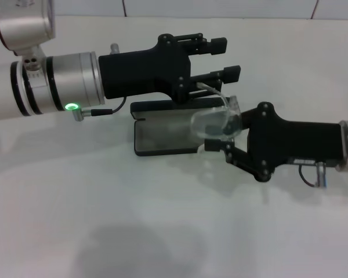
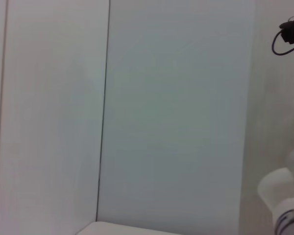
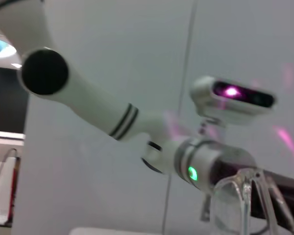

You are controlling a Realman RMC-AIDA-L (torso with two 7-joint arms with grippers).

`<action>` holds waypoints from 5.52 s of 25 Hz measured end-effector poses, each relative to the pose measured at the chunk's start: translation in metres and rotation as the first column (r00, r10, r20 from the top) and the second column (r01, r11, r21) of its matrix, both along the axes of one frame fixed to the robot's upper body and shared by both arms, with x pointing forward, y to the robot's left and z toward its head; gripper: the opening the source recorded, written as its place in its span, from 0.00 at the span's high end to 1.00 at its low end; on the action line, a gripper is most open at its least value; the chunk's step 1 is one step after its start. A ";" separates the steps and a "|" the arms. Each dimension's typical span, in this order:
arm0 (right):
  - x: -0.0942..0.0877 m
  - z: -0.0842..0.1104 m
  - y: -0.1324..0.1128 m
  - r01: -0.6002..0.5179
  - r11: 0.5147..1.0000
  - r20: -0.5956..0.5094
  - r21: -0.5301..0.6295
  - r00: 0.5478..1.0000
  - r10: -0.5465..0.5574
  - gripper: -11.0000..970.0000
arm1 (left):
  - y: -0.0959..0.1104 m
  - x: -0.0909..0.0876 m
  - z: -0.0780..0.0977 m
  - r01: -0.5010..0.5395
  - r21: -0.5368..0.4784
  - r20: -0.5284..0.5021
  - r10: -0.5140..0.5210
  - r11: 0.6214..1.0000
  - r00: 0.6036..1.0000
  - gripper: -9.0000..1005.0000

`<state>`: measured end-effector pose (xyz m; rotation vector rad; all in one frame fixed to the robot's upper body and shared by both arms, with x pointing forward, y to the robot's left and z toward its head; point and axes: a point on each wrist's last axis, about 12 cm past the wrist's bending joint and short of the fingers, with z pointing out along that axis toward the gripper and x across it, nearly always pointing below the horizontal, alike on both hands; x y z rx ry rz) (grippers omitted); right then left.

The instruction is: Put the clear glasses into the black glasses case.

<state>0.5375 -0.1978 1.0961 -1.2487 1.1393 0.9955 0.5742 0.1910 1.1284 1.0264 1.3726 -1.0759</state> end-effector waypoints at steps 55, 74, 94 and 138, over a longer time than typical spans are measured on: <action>0.002 -0.034 0.097 0.541 0.671 0.616 -0.507 0.772 -0.157 0.84 | 0.047 0.016 -0.008 -0.330 -0.015 -0.002 0.330 0.944 0.944 0.41; -0.013 -0.029 0.100 0.536 0.695 0.634 -0.479 0.759 -0.149 0.67 | 0.045 0.016 -0.009 -0.324 -0.014 -0.001 0.324 0.946 0.946 0.41; -0.018 -0.003 0.073 0.441 0.802 0.497 -0.402 0.841 -0.214 0.58 | 0.055 0.011 -0.013 -0.343 -0.002 -0.006 0.343 0.939 0.939 0.41; 0.024 0.010 -0.105 0.625 0.774 -0.295 0.098 0.761 -0.577 0.58 | -0.016 0.016 -0.069 -0.206 0.471 -0.033 0.250 0.858 0.968 0.34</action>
